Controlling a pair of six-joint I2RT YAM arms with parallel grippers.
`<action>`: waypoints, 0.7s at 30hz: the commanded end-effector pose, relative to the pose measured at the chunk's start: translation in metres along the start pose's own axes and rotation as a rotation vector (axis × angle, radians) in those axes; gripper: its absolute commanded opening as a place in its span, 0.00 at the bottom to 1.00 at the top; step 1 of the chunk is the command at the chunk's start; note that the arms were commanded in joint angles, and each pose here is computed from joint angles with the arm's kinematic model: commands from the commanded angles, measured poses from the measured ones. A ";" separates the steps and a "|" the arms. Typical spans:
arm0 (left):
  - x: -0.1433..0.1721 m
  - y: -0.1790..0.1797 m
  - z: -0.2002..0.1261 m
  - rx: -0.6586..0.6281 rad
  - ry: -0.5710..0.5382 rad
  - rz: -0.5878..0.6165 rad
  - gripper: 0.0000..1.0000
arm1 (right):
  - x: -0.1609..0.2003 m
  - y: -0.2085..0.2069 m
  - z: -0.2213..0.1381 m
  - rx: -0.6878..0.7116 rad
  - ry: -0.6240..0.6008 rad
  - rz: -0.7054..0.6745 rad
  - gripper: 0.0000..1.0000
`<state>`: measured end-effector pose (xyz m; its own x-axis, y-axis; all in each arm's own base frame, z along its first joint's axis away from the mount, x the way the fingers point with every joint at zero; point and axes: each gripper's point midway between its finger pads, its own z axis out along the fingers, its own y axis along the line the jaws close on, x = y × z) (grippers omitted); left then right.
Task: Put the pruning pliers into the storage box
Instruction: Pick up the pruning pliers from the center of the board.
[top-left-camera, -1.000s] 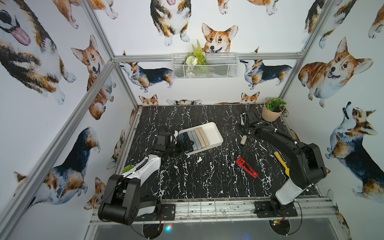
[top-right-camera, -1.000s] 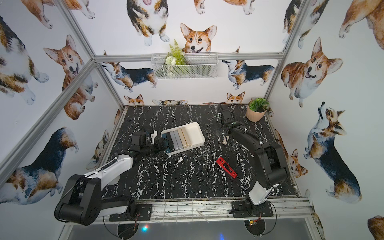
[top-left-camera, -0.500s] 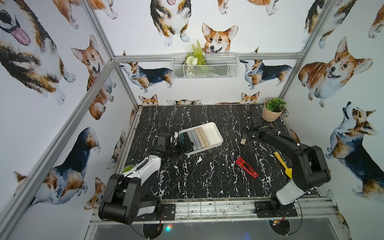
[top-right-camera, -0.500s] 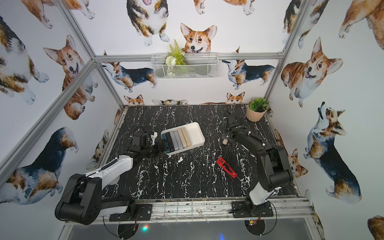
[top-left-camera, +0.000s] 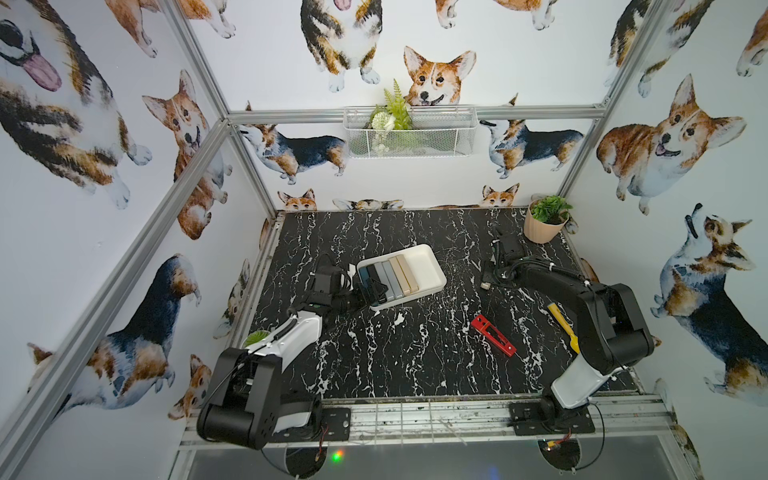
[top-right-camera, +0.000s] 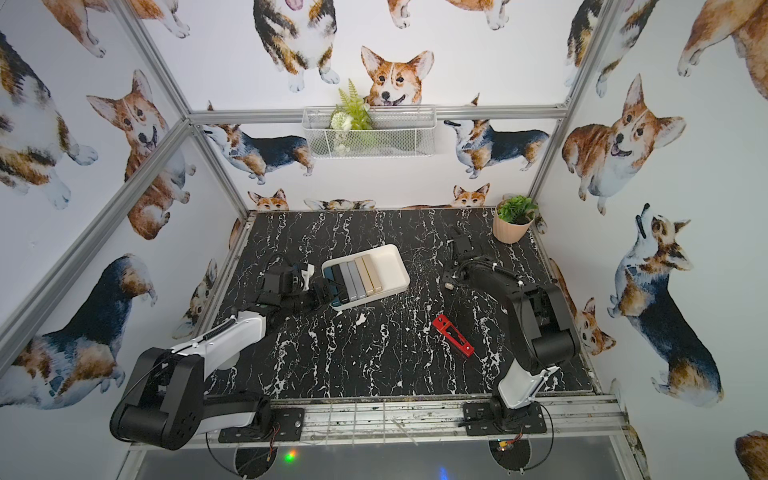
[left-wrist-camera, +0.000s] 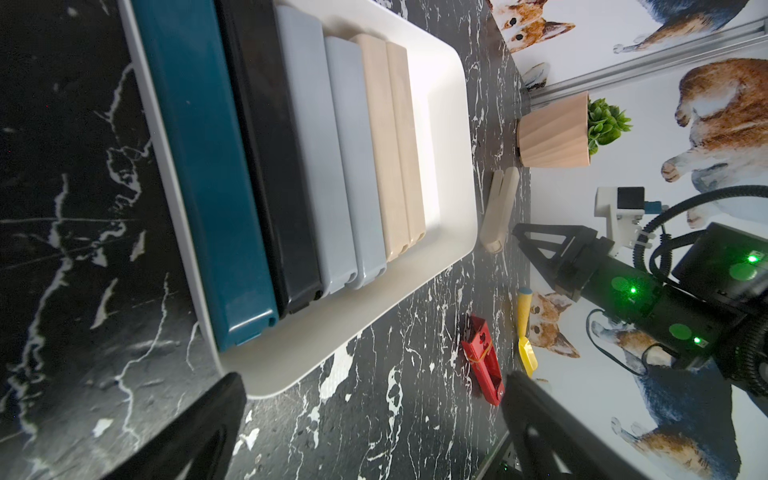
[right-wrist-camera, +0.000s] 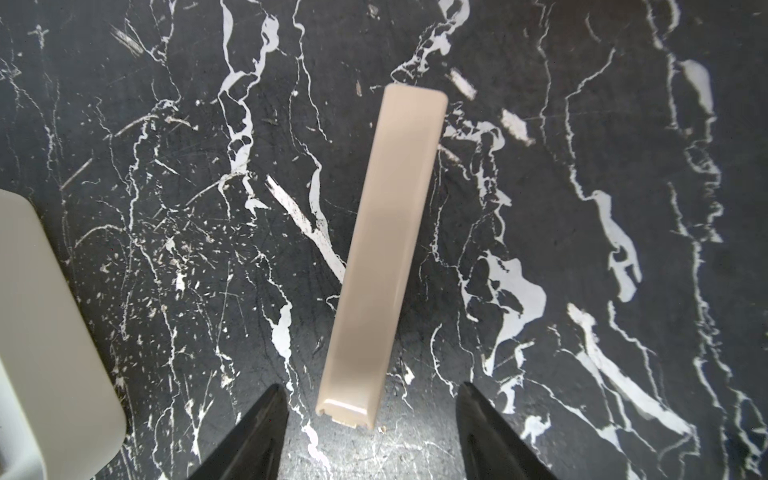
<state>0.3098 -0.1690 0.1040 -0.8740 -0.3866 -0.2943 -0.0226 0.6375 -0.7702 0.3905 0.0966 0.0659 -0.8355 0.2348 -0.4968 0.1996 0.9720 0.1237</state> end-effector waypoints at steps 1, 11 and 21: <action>-0.002 -0.003 -0.001 0.013 -0.008 0.003 1.00 | -0.004 0.007 0.005 -0.033 -0.013 0.029 0.67; -0.003 -0.005 -0.001 0.014 -0.008 0.002 1.00 | 0.000 0.003 0.018 -0.015 0.001 0.031 0.64; -0.005 -0.007 -0.001 0.014 -0.007 0.004 1.00 | 0.001 0.004 0.029 -0.017 0.014 0.032 0.54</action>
<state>0.3122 -0.1696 0.1078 -0.8715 -0.3908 -0.2962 -0.0213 0.6337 -0.7733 0.3969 0.0982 0.0377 -0.8542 0.2409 -0.4607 0.2044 0.9704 0.1285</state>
